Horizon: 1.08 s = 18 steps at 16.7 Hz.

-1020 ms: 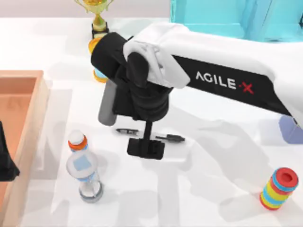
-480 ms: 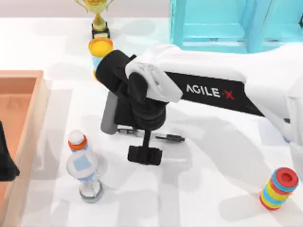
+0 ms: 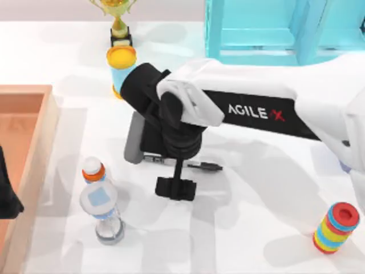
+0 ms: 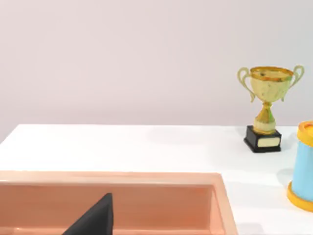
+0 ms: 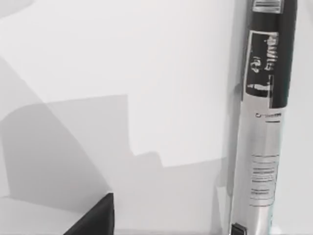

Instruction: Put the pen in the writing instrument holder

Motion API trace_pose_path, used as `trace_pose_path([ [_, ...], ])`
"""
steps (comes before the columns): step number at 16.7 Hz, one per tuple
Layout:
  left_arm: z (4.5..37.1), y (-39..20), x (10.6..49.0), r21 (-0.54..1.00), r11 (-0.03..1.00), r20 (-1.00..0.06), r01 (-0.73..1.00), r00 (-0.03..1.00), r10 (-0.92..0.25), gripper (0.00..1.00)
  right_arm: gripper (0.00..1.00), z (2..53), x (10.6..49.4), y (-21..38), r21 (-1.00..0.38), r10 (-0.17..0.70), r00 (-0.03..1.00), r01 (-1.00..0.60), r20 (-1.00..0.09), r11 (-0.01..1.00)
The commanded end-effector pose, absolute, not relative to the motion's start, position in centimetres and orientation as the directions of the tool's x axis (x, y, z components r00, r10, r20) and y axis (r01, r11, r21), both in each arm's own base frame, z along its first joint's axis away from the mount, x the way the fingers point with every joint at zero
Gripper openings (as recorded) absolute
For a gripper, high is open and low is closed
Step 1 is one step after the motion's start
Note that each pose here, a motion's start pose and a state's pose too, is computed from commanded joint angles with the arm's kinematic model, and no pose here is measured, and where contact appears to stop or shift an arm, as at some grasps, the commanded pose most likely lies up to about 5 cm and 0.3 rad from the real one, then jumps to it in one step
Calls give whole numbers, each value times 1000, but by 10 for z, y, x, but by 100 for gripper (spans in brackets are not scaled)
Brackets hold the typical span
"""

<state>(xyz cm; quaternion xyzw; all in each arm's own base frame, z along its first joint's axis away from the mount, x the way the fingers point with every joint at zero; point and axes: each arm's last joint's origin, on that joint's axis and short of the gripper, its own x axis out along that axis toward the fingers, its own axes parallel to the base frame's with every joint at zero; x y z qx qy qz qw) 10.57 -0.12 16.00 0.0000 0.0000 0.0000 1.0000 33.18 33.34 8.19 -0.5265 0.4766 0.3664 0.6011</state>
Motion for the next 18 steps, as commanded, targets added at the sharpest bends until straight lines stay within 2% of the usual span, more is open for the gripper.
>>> trace_pose_path([
  [13, 160, -1, 106, 0, 1000, 0, 0, 1000, 0, 100, 2, 82, 332, 333, -284, -61, 277, -942, -959, 177],
  [18, 160, -1, 106, 0, 1000, 0, 0, 1000, 0, 100, 0, 82, 332, 333, -284, -61, 277, -942, -959, 177],
])
